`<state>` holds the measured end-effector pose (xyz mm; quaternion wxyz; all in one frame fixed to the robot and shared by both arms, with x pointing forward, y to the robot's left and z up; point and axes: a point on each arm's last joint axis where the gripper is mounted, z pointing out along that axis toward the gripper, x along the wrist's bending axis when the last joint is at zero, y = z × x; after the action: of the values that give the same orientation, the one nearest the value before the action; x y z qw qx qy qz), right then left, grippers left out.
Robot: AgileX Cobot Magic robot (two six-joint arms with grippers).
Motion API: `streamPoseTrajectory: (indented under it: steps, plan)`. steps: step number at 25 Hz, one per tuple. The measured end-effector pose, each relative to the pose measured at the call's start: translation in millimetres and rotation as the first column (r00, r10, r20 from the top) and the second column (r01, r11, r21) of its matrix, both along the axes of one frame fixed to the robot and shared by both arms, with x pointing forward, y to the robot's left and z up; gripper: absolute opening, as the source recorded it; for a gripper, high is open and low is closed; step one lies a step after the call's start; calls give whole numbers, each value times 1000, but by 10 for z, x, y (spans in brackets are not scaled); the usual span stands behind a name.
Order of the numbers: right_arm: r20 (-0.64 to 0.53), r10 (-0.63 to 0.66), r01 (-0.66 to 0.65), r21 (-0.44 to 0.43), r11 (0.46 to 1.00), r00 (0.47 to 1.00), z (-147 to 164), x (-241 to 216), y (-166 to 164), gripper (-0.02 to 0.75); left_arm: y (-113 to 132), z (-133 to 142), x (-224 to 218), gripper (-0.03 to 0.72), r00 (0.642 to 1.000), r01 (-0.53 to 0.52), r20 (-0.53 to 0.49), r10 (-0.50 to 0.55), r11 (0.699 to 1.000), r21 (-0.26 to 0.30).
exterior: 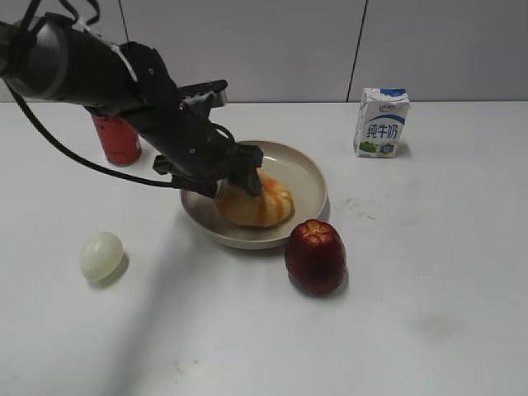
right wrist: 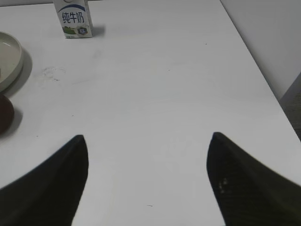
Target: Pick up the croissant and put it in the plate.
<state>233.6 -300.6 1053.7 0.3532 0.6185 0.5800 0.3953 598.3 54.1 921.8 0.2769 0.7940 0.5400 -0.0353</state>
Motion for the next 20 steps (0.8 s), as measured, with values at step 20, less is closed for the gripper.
streamPoseTrajectory:
  steps: [20]
  plan:
    - [0, 0, 0, 0, 1000, 1000, 0, 0, 0, 591, 1474, 2011, -680, 600, 986, -64, 167, 24, 969, 239]
